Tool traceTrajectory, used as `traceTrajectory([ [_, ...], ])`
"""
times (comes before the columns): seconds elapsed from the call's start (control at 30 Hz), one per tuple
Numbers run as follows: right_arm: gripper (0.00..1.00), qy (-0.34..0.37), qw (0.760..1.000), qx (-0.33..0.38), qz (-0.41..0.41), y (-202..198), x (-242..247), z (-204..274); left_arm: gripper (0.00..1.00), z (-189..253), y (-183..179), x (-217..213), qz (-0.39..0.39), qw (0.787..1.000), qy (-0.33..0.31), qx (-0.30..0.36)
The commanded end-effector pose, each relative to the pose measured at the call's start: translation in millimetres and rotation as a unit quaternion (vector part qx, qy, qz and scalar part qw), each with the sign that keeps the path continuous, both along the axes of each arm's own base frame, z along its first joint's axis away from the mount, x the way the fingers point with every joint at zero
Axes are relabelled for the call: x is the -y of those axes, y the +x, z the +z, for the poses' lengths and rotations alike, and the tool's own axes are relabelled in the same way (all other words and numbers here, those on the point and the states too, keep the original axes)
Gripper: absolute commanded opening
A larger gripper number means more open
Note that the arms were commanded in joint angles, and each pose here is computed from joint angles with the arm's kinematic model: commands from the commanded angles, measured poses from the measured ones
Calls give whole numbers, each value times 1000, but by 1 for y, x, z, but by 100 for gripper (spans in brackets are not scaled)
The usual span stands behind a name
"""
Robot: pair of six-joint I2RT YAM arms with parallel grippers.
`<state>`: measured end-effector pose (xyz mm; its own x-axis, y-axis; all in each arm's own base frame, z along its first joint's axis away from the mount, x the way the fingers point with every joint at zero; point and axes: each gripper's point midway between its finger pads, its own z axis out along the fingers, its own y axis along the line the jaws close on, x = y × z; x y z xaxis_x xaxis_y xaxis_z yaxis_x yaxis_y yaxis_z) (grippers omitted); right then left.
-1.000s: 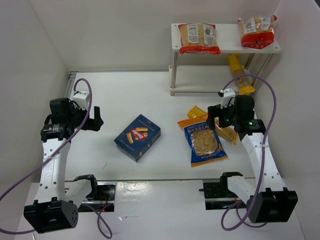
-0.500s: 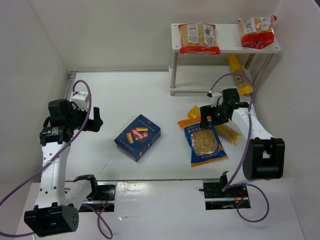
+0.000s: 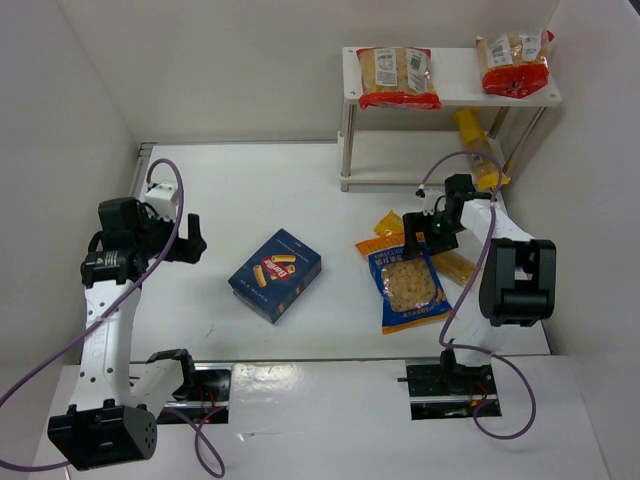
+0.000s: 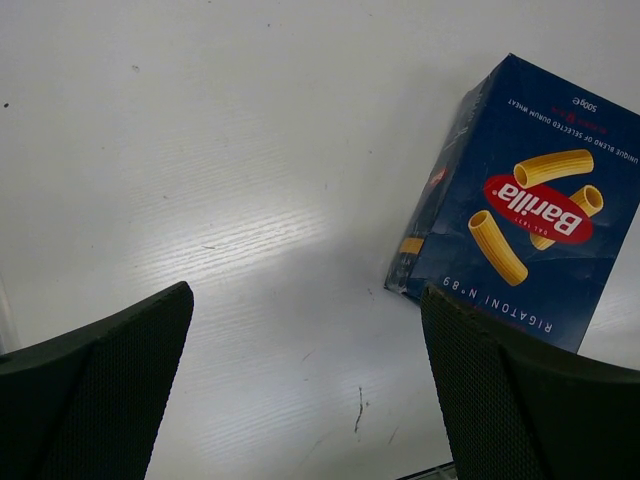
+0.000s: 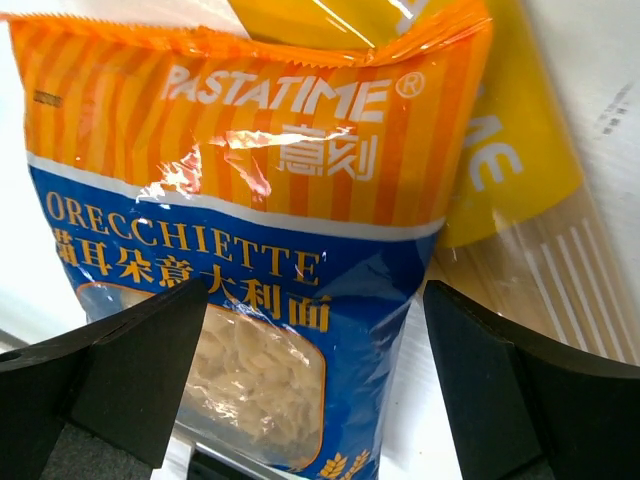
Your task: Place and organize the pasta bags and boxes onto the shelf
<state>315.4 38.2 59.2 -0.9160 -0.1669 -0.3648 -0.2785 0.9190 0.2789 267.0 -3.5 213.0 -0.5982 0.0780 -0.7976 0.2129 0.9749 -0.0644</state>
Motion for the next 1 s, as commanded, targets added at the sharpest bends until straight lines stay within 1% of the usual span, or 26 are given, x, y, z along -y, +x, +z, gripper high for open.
traceTrajectory([
  [0.0,97,17,999,-24,32,-3,-9,-3,100,0,2,-1,-1,1000,-2,5],
  [0.1,97,35,996,-54,56,-11,-18,-11,100,0,2,-1,-1,1000,-2,5],
  [0.2,97,56,992,-58,96,-18,-32,-8,100,-2,3,-1,-1,1000,-2,0],
  [0.23,95,55,991,-56,110,-19,-37,-8,100,-2,3,-1,-1,1000,-2,0],
  [0.3,66,47,990,-50,120,-16,-42,-7,100,-2,3,-1,-1,1000,-2,0],
  [0.37,32,39,991,-55,116,-16,-43,-10,100,-2,3,-1,-1,1000,-2,0],
  [0.4,5,39,991,-50,116,-12,-43,-8,100,-2,3,-1,-1,1000,-2,0],
  [0.43,0,38,991,-45,116,-9,-43,-6,100,-2,3,-1,-1,1000,-2,0],
  [0.53,0,43,992,-25,118,0,-49,9,100,-2,3,-1,-1,1000,-2,0],
  [0.57,0,30,993,0,115,10,-49,24,100,-2,3,-1,-1,1000,-2,0],
  [0.6,0,24,994,9,106,14,-47,33,100,-2,3,-1,-1,1000,-2,0],
  [0.67,0,5,992,65,104,30,-50,68,100,-2,3,-1,-1,1000,-2,0],
  [0.7,0,-23,992,82,97,35,-49,78,100,-2,3,-1,-1,1000,-2,0],
  [0.73,0,-43,988,119,90,47,-50,97,100,-2,3,-1,-1,1000,-2,0],
  [0.8,0,-86,978,171,83,54,-50,126,100,-2,3,-1,-1,1000,-2,0],
  [0.83,0,-137,968,198,74,60,-54,133,100,-2,3,-1,-1,1000,-2,0],
  [0.9,0,-182,955,225,68,63,-60,143,100,-2,3,-1,-1,1000,-2,0],
  [0.93,0,-215,946,234,67,61,-66,142,100,-2,3,-1,-1,1000,-2,0],
  [0.97,0,-225,941,245,66,63,-70,146,100,0,2,-1,-1,1000,-2,5],
])
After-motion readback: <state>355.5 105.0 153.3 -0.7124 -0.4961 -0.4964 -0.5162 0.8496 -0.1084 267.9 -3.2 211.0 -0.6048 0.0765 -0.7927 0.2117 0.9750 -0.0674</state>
